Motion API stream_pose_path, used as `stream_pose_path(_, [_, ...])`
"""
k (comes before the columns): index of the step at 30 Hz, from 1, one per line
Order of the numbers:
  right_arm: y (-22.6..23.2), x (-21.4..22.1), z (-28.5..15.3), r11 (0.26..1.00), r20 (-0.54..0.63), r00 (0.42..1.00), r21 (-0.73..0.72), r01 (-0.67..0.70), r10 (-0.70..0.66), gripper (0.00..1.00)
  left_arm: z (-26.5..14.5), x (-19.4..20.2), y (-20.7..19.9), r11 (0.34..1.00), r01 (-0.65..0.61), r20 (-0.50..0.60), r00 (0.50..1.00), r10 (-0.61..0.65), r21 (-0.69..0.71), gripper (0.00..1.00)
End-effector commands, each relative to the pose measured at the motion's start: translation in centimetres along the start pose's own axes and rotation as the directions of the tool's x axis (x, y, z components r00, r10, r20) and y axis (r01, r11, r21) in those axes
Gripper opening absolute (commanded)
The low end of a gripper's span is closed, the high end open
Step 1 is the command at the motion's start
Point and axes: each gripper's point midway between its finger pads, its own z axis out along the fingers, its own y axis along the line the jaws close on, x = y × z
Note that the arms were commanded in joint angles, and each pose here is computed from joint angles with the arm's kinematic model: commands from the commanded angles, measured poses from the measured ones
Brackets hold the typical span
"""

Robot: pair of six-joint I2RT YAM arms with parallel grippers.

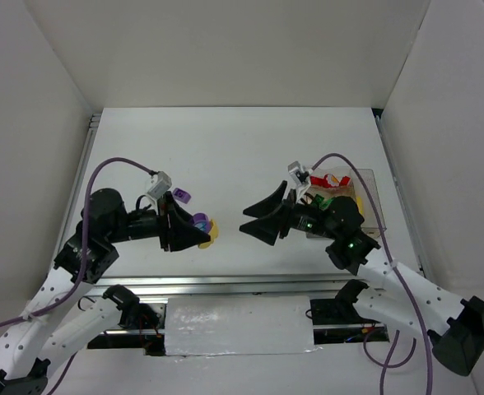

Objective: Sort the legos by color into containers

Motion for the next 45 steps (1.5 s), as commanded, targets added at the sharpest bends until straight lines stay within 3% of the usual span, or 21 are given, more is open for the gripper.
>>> stream_pose_path(1, [6.6,-1.5,0.8,0.962,0.108,0.994,-0.272,0.01,0.02,0.81,-0.7,-1.7,-3.7,0.98,-0.12,0.074,0.991,0.11,0.159,0.0])
stream_pose_path(7, [11.4,-0.7,3.5,0.915,0.05,0.998,-0.405,0.0,0.023,0.73,-0.8,-1.8,-4.1,0.979,-0.103,0.073,0.993,0.092,0.174,0.0])
stream_pose_path(12, [12.7,-0.6,5.1,0.91,0.041,0.999,-0.415,0.013,0.005,0.71,-1.0,-1.8,-4.2,0.98,-0.105,0.078,0.993,0.093,0.171,0.0])
stream_pose_path(18, [13.0,-1.3,5.0,0.912,0.079,0.997,-0.408,0.04,-0.008,0.6,-1.1,-1.6,-4.2,0.981,-0.104,0.072,0.993,0.094,0.166,0.0])
stream_pose_path(21, [12.8,-1.3,5.2,0.916,0.083,0.997,-0.398,0.045,-0.013,0.44,-1.2,-1.6,-4.3,0.98,-0.107,0.073,0.993,0.095,0.17,0.0])
stream_pose_path(22, [12.9,-1.3,5.2,0.914,0.079,0.997,-0.404,0.044,-0.013,0.31,-1.1,-1.6,-4.3,0.98,-0.105,0.073,0.993,0.094,0.17,0.0])
stream_pose_path(23, [12.8,-1.2,5.3,0.914,0.079,0.997,-0.403,0.043,-0.012,0.25,-1.1,-1.6,-4.3,0.98,-0.108,0.076,0.993,0.096,0.169,0.0])
stream_pose_path(25, [12.9,-1.1,5.4,0.911,0.079,0.997,-0.41,0.039,-0.008,0.18,-1.1,-1.6,-4.3,0.978,-0.109,0.073,0.993,0.097,0.18,0.0])
stream_pose_path(26, [12.8,-1.1,5.6,0.911,0.078,0.997,-0.41,0.042,-0.011,0.05,-1.0,-1.4,-4.2,0.979,-0.102,0.07,0.993,0.091,0.179,0.0])
stream_pose_path(27, [12.8,-1.1,5.6,0.909,0.081,0.997,-0.414,0.052,-0.02,0.0,-1.0,-1.4,-4.2,0.979,-0.1,0.067,0.994,0.089,0.179,0.0])
stream_pose_path(31, [12.1,-0.5,4.0,0.889,0.159,0.975,-0.407,0.209,-0.156,0.0,-1.2,-1.9,-3.7,0.987,-0.11,0.077,0.992,0.101,0.121,0.0])
stream_pose_path(39, [10.0,1.9,1.0,0.859,0.149,0.952,-0.412,0.305,-0.267,0.0,-1.3,-2.1,-3.9,0.984,-0.129,0.08,0.99,0.12,0.12,0.0])
stream_pose_path(42, [6.6,1.0,0.6,0.918,0.143,0.954,-0.267,0.293,-0.263,0.0,-1.3,-2.5,-3.6,0.986,-0.136,0.093,0.987,0.128,0.095,0.0])
stream_pose_path(43, [2.4,1.0,0.3,0.965,0.092,0.968,-0.106,0.242,-0.232,0.0,-1.4,-2.2,-3.2,0.991,-0.119,0.08,0.99,0.114,0.068,0.0])
stream_pose_path(45, [-4.1,-2.4,-1.6,0.959,0.18,0.966,0.247,0.135,-0.183,0.0,-1.7,-3.0,-1.5,0.991,-0.12,0.1,0.987,0.125,-0.052,0.0])
